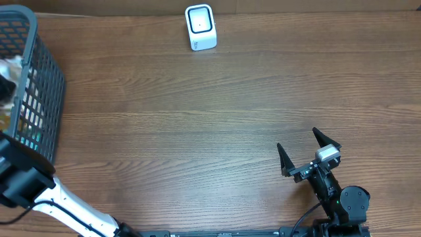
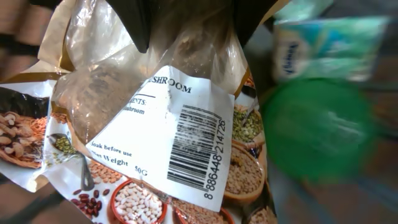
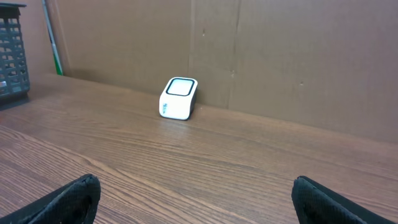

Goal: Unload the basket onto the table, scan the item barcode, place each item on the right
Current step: 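Close the left gripper on the bean bag and lift it out, then carry the bean bag to the table centre and release it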

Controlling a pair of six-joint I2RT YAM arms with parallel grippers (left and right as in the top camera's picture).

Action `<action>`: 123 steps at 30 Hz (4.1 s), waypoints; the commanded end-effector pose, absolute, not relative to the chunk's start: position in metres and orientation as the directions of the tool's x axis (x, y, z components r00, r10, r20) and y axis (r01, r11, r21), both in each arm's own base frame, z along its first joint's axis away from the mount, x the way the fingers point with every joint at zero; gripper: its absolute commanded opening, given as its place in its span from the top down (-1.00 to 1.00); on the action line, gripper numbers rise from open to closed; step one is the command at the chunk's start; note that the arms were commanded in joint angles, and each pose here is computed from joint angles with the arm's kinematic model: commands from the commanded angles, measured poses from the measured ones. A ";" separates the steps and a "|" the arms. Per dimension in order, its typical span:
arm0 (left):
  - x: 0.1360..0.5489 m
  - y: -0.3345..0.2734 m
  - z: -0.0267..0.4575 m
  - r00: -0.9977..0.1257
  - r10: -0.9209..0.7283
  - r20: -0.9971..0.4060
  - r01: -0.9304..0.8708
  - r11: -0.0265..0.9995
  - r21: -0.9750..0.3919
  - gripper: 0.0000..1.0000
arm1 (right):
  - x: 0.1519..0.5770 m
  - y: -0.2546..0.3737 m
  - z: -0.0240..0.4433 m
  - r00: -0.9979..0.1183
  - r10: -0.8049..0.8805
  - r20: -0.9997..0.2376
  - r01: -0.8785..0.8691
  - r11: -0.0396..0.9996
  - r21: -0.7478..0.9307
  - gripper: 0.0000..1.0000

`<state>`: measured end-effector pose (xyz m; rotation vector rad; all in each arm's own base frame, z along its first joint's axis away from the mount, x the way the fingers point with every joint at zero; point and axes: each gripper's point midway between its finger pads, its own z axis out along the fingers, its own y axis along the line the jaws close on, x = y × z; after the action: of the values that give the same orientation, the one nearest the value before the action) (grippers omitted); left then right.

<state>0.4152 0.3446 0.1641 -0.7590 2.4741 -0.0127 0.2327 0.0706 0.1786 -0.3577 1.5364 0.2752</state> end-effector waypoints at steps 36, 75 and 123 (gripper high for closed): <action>0.378 0.047 0.360 -0.725 -0.375 -0.577 -0.117 0.893 -0.434 0.92 | 0.232 0.071 0.177 0.025 -0.042 -0.999 -0.397 0.917 -0.049 -0.99; 0.372 -0.091 0.058 -0.901 -0.425 -0.087 -0.320 0.788 -0.526 0.78 | 0.232 0.071 0.177 0.025 -0.042 -0.999 -0.397 0.917 -0.049 -1.00; 0.424 -0.130 0.274 -0.732 -0.129 -0.669 0.093 0.954 -0.286 -1.00 | 0.232 0.071 0.177 0.025 -0.042 -0.999 -0.397 0.917 -0.049 -1.00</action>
<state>0.4121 -0.1722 0.2025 -0.1889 2.5083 -0.4999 0.2327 0.0706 0.1784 -0.3577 1.5372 0.2754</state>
